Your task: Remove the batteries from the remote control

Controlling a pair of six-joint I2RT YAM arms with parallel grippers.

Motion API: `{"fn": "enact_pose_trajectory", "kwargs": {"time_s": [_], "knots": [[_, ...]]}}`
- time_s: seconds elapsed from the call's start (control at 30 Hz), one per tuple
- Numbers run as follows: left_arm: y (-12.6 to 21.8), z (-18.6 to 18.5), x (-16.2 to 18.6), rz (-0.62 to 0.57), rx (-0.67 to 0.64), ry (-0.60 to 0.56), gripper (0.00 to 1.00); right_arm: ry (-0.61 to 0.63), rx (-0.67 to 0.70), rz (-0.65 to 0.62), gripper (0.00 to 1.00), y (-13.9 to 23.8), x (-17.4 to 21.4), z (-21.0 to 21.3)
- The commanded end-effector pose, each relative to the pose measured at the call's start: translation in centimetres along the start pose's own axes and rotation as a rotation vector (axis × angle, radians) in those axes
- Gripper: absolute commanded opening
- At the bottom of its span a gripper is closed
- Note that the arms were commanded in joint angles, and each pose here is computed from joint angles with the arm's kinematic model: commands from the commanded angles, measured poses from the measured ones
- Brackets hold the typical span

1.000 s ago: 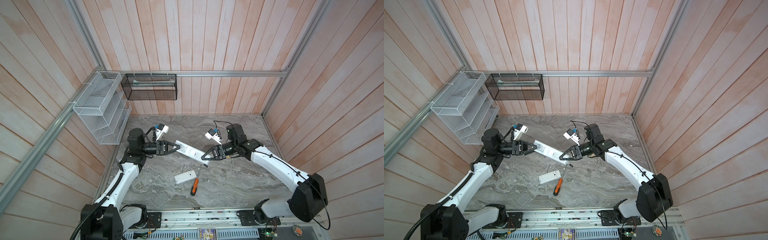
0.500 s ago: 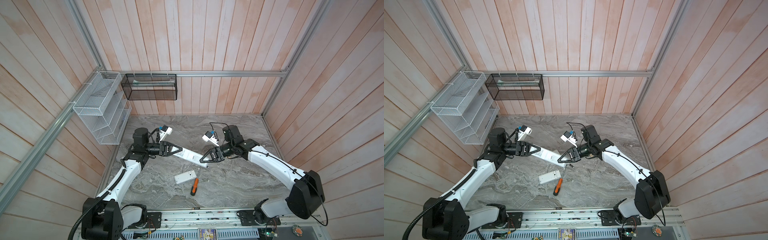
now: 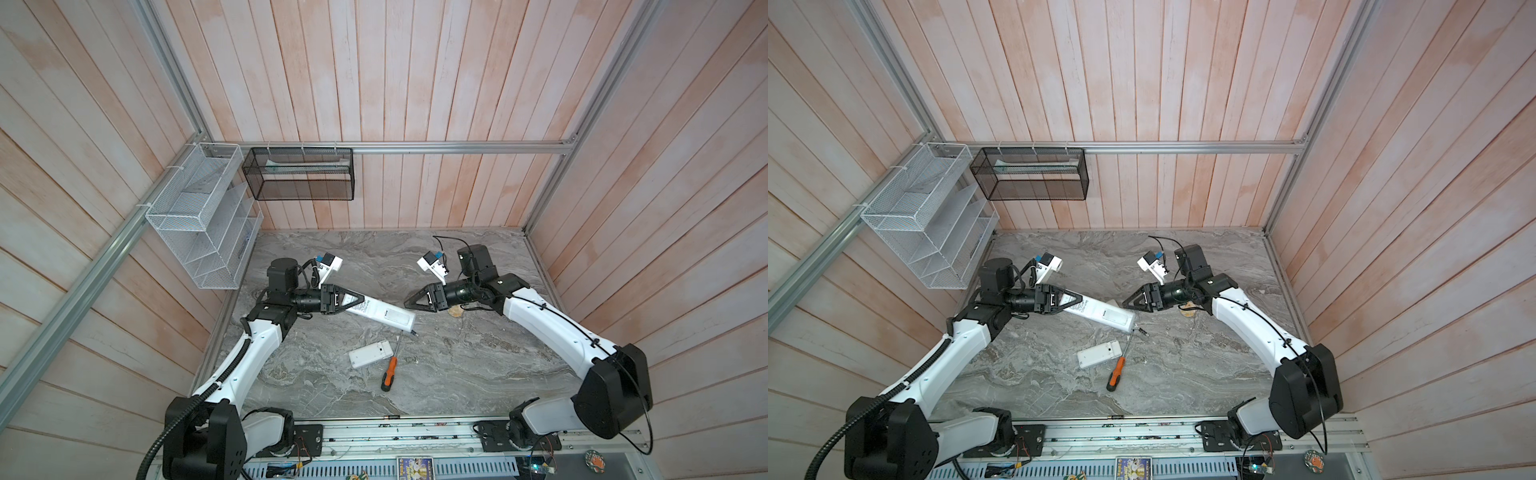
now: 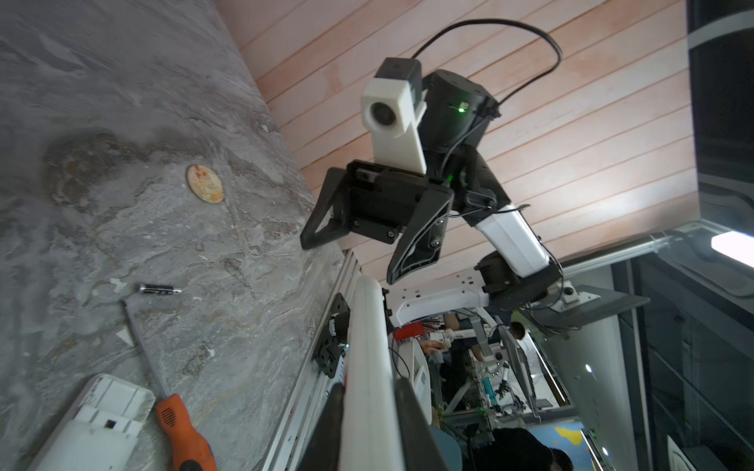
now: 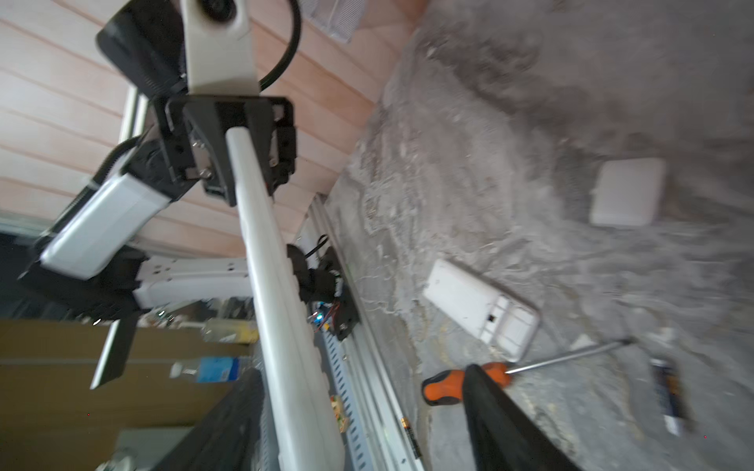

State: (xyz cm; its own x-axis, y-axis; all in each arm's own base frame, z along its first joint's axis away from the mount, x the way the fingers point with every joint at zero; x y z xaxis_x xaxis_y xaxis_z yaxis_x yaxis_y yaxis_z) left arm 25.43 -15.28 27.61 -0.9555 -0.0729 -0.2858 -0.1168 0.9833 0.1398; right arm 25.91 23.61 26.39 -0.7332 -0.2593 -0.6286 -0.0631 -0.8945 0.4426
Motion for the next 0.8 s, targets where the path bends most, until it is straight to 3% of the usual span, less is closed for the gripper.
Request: {"fn": "enact_pose_trajectory", "kwargs": {"time_s": [0.0, 0.13, 0.43, 0.77], "knots": [[0.6, 1.9, -0.2, -0.107, -0.175, 0.003, 0.11, -0.043, 0.324, -0.062, 0.89, 1.5, -0.4, -2.7], [1.1, 4.0, 0.0, -0.210, -0.285, 0.047, 0.11, -0.068, 0.310, -0.054, 0.98, 0.1, 0.6, -2.8], [0.7, 8.1, 0.8, -0.267, -0.370, 0.116, 0.11, -0.088, 0.232, 0.036, 0.98, -5.8, 1.7, -3.4], [0.6, 10.9, 1.0, -0.325, -0.459, 0.144, 0.11, -0.135, 0.238, 0.110, 0.98, -10.0, 2.5, -5.1]]}}
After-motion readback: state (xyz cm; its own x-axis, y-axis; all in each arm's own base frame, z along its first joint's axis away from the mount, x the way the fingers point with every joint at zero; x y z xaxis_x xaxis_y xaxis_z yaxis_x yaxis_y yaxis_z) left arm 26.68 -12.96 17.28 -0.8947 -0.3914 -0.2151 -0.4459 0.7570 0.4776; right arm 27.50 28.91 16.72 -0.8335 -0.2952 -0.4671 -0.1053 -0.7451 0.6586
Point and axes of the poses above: each gripper's point midway between its finger pads, its own y axis back along the fingers, its own z axis along the line the jaws close on, x = y × z, the point moved 5 cm from there along y, back along the fingers, and after that the axes turned 11 degrees about y, right-handed, at the moved point
